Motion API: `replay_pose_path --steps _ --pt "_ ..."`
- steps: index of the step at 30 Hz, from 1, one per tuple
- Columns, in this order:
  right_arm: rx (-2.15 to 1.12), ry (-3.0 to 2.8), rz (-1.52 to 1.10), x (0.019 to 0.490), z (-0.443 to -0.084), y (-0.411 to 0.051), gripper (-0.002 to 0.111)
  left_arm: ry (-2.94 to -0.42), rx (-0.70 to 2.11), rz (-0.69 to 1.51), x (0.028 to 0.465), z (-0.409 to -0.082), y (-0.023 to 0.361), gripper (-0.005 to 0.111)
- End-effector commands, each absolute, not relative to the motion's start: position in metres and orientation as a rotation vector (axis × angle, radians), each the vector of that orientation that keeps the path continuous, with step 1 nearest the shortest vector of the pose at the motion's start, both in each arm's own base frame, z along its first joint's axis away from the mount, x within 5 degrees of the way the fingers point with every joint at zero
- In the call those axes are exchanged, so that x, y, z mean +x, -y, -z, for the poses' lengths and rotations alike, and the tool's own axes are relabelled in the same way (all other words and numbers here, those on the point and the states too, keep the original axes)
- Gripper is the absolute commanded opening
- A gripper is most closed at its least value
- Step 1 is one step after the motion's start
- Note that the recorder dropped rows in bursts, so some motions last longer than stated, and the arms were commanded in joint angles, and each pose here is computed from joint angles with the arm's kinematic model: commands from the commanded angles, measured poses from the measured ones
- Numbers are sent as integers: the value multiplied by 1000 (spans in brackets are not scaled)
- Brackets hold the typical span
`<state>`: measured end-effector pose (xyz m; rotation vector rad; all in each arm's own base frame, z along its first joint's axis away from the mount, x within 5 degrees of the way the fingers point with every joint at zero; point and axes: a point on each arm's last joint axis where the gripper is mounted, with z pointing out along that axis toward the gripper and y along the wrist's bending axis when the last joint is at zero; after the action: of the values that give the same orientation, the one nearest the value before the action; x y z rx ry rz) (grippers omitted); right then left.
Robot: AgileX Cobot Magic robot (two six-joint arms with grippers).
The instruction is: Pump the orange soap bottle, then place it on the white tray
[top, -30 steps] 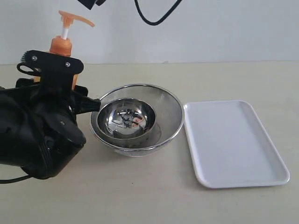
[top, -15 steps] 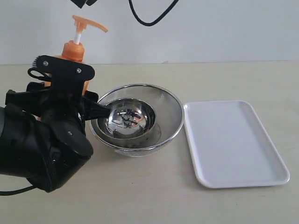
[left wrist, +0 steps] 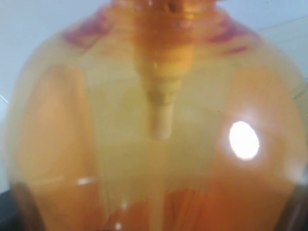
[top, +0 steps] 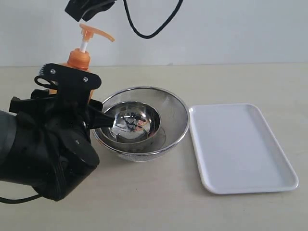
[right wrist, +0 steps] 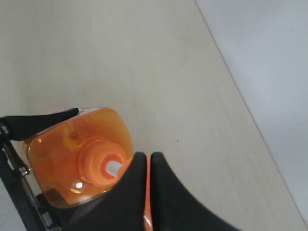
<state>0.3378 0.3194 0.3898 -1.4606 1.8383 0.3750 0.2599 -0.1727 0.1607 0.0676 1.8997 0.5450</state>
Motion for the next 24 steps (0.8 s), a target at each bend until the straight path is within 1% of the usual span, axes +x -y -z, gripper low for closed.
replay_pose_path --steps 1,24 --pt "-1486 -1863 -379 341 -380 -321 0 -1817 72 -577 260 -170 173 5" --pt "-1532 -1908 -420 338 -373 -322 0 -1817 72 -577 260 -170 173 5"
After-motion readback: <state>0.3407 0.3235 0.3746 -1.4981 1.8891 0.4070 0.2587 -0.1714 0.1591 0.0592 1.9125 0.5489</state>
